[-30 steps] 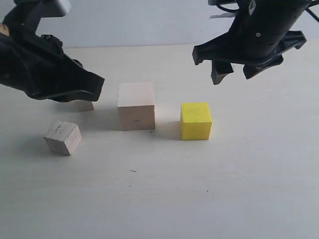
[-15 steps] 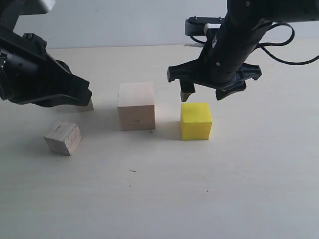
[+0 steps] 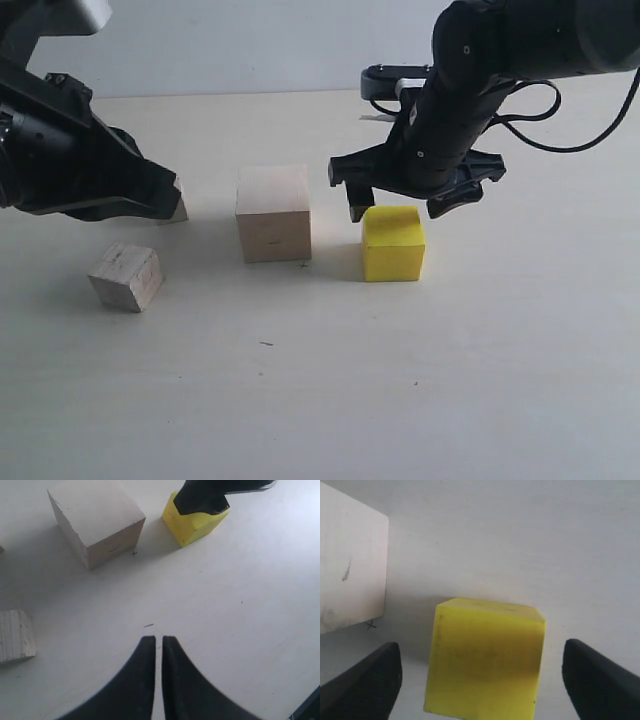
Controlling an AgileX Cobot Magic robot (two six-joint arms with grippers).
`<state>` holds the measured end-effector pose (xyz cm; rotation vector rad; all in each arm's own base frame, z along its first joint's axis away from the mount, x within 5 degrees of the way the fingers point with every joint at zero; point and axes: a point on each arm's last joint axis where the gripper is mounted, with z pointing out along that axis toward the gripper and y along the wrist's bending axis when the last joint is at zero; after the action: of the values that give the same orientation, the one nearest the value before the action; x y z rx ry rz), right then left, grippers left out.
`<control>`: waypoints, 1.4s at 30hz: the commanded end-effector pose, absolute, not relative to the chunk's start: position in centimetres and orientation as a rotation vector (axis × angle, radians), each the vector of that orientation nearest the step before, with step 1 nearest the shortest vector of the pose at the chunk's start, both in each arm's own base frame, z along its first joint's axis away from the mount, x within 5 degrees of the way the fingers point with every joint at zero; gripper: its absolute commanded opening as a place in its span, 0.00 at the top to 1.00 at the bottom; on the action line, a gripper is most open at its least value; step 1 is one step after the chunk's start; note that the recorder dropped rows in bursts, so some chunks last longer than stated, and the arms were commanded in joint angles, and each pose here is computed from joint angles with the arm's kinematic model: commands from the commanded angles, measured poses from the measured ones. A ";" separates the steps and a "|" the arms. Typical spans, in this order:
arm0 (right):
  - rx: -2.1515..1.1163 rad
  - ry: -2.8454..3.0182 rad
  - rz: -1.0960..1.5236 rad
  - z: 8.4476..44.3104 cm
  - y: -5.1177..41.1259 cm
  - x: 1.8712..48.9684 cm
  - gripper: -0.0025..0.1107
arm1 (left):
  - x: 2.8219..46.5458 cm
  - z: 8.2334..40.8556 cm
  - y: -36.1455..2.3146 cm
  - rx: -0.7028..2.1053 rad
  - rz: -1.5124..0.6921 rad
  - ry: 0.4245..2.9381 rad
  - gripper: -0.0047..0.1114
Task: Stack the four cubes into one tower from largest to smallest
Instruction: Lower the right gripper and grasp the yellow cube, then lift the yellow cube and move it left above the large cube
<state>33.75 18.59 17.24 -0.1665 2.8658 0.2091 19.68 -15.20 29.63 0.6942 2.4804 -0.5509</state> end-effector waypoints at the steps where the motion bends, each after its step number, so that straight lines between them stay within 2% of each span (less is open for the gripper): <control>1: -0.165 2.863 0.213 16.7 18.8 34.1 0.25 | 19.6 29.8 -15.1 0.696 -0.543 2.471 0.89; 9: -0.118 2.916 0.236 14.7 19.2 34.2 0.25 | 19.5 29.7 -15.1 0.702 -0.541 2.472 0.89; 12: -0.118 2.920 0.234 14.5 19.2 34.2 0.29 | 19.5 29.7 -15.1 0.706 -0.539 2.476 0.89; 14: -0.118 2.918 0.235 14.7 19.2 34.1 0.39 | 19.5 29.7 -15.1 0.707 -0.539 2.478 0.89; 17: -0.140 2.905 0.219 15.6 19.0 34.0 0.60 | 19.5 29.7 -15.1 0.710 -0.534 2.480 0.89; 20: -0.168 2.900 0.202 17.3 18.9 34.0 0.86 | 19.5 29.6 -15.0 0.713 -0.532 2.481 0.89; 22: -0.180 2.899 0.190 18.8 18.8 34.1 0.98 | 19.5 29.6 -15.0 0.709 -0.533 2.483 0.89; 26: -0.187 2.880 0.206 23.9 18.8 34.0 0.98 | 19.5 29.6 -15.0 0.692 -0.527 2.490 0.89; 27: -0.155 2.879 0.282 25.5 19.2 33.8 0.98 | 19.6 29.6 -14.9 0.702 -0.509 2.487 0.89; 34: -0.203 2.706 0.486 29.6 24.8 32.9 0.98 | 19.8 29.6 -14.6 0.708 -0.454 2.477 0.89; 42: -0.214 2.824 0.423 29.0 27.3 36.0 0.98 | 19.8 29.5 -14.6 0.708 -0.454 2.478 0.89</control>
<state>35.51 26.92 28.81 -0.2025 2.8093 0.4427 19.90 -14.69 29.43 0.7156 2.4851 -0.4556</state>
